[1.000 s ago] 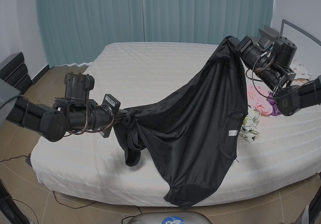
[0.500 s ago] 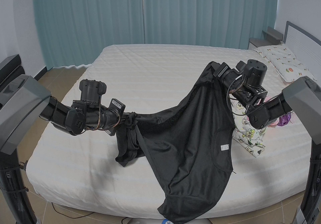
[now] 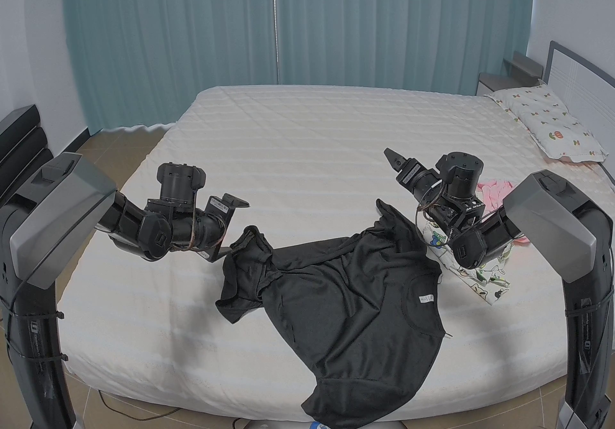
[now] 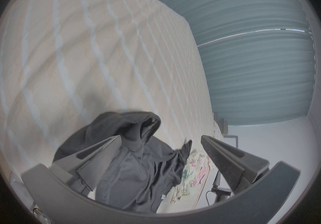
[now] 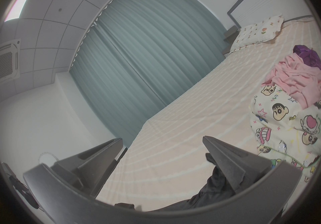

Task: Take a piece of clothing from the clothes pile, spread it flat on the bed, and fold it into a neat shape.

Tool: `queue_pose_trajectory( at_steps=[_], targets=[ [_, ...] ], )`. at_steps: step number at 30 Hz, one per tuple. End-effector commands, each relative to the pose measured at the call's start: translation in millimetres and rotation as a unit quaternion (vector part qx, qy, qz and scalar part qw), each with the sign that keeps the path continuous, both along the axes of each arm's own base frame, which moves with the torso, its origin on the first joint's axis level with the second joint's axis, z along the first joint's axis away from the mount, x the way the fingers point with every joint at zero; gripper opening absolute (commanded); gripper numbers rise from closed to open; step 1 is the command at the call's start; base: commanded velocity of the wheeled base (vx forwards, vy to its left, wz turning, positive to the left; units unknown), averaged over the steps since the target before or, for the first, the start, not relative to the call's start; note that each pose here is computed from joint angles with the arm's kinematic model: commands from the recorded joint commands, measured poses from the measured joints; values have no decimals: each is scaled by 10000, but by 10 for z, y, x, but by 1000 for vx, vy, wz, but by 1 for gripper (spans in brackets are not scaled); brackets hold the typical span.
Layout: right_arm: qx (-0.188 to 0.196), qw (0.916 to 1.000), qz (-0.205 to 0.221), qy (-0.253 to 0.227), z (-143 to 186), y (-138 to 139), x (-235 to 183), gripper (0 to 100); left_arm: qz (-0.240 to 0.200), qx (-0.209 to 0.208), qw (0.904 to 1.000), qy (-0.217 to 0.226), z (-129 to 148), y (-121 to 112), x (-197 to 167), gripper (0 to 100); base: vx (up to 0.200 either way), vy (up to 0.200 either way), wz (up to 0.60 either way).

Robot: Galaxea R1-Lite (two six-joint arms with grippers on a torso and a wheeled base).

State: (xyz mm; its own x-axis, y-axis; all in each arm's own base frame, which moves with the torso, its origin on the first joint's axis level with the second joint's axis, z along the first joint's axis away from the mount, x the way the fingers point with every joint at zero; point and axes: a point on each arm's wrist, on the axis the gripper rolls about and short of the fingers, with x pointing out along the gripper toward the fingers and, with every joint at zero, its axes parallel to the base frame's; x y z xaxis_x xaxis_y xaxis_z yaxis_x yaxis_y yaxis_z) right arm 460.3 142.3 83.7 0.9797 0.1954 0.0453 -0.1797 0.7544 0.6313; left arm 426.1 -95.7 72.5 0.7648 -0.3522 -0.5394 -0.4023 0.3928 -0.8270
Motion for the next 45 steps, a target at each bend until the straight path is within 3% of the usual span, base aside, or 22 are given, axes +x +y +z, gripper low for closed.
queue_pose_trajectory(
  at_steps=[1, 7, 9, 15, 19, 20, 23, 34, 44, 45],
  targets=[
    [-107, 9993, -157, 311, -116, -153, -55, 100, 323, 51, 9994, -85, 33, 261, 70, 100, 0, 0, 0],
    [-325, 9930, 235, 1107, -337, -229, -476, 100, 453, 231, 9987, -77, 55, 519, 42, 100, 0, 0, 0],
    [-439, 9856, 348, 1594, -469, -297, -790, 100, 408, 345, 9986, 23, 27, 604, -58, 100, 0, 0, 0],
    [-570, 9685, 499, 2373, -748, -492, -1372, 100, -321, 576, 9973, 332, -78, 535, -457, 100, 0, 0, 0],
    [-606, 9578, 707, 2720, -891, -563, -1622, 100, -497, 541, 9965, 403, -92, 423, -569, 100, 0, 0, 0],
    [-637, 9518, 797, 2892, -951, -574, -1692, 100, -593, 517, 9959, 454, -116, 352, -602, 100, 0, 0, 0],
    [-847, 9449, 858, 3043, -1045, -583, -1740, 100, -707, 582, 9947, 471, -143, 236, -647, 100, 0, 0, 0],
    [-1352, 9227, 996, 3472, -1251, -645, -1926, 100, -782, 536, 9945, 441, -141, 231, -724, 100, 0, 0, 0],
    [-1634, 9103, 1334, 3562, -1375, -467, -1997, 100, -780, 551, 9940, 532, -239, 221, -670, 100, 0, 0, 0],
    [-1644, 9110, 1339, 3537, -1378, -450, -1984, 0, -780, 551, 9940, 532, -239, 221, -670, 100, 0, 0, 0]
  ],
)
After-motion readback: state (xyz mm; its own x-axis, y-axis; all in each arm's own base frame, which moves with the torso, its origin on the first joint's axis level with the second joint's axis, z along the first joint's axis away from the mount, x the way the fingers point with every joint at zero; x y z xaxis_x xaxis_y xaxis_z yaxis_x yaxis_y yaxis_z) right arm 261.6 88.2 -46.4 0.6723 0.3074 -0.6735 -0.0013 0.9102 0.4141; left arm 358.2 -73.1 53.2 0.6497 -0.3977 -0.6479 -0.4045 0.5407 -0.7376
